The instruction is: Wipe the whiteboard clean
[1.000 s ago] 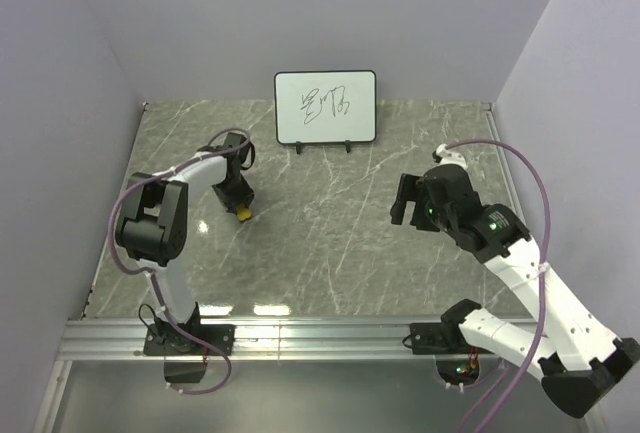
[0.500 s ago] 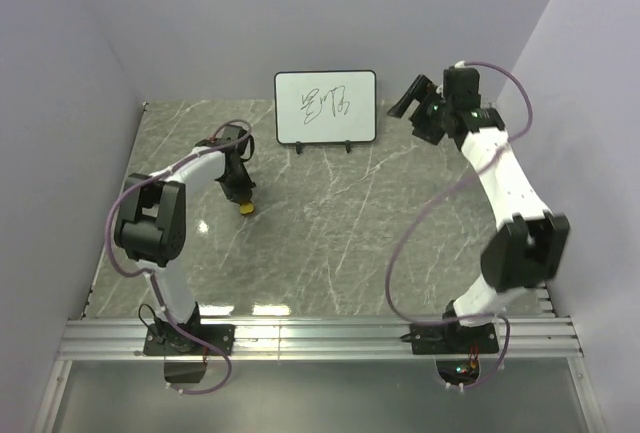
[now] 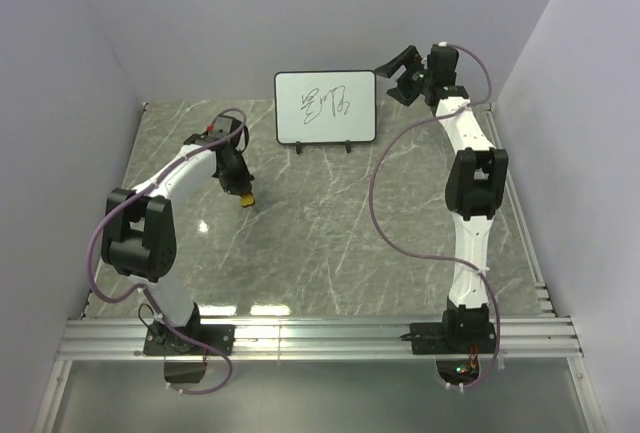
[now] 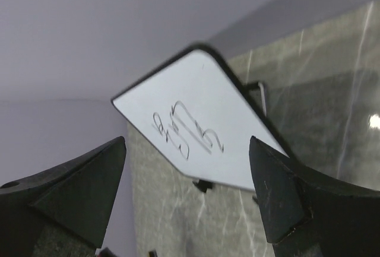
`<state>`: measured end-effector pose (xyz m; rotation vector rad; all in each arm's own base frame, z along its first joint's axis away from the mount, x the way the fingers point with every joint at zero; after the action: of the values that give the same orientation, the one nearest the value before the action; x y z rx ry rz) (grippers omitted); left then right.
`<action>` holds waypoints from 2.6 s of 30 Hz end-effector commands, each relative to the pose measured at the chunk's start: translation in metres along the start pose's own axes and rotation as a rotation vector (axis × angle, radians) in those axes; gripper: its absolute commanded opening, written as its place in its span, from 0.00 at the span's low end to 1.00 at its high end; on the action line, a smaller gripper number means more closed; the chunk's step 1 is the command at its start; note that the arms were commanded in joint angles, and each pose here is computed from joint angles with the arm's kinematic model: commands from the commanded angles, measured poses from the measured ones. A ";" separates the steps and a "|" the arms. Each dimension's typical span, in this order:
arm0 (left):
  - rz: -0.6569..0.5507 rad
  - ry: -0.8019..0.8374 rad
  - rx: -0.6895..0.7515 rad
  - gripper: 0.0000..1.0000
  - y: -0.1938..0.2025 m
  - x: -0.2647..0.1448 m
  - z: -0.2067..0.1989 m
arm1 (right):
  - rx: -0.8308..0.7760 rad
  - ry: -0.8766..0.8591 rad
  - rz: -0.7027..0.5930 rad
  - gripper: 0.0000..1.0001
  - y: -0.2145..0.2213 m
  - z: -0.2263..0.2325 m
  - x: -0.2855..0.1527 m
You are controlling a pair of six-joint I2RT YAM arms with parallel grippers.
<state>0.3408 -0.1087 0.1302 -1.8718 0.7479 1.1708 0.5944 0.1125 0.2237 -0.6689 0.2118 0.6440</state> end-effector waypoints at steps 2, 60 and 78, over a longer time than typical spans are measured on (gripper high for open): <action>-0.011 0.006 0.004 0.00 -0.012 -0.012 -0.011 | 0.001 -0.116 -0.095 0.91 -0.038 0.005 0.005; -0.004 0.108 0.078 0.00 0.062 -0.052 0.031 | -0.186 -0.126 0.390 0.11 0.241 -0.024 -0.004; 0.006 0.138 0.069 0.00 0.062 -0.042 0.024 | -0.423 -0.136 0.574 0.00 0.289 -0.020 -0.047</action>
<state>0.2593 -0.1133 0.1426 -1.8977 0.8467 1.0496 0.4391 0.2426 0.1103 -0.9731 0.0453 1.0415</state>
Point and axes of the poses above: each gripper's point midway between its finger pads, its own x axis out along the fingers, its own z axis along the line the jaws close on, y = z × x, the point moved 5 cm from there along -x, back along the fingers, and after that the axes turned 7 degrees about -x, right-handed, at the moved point
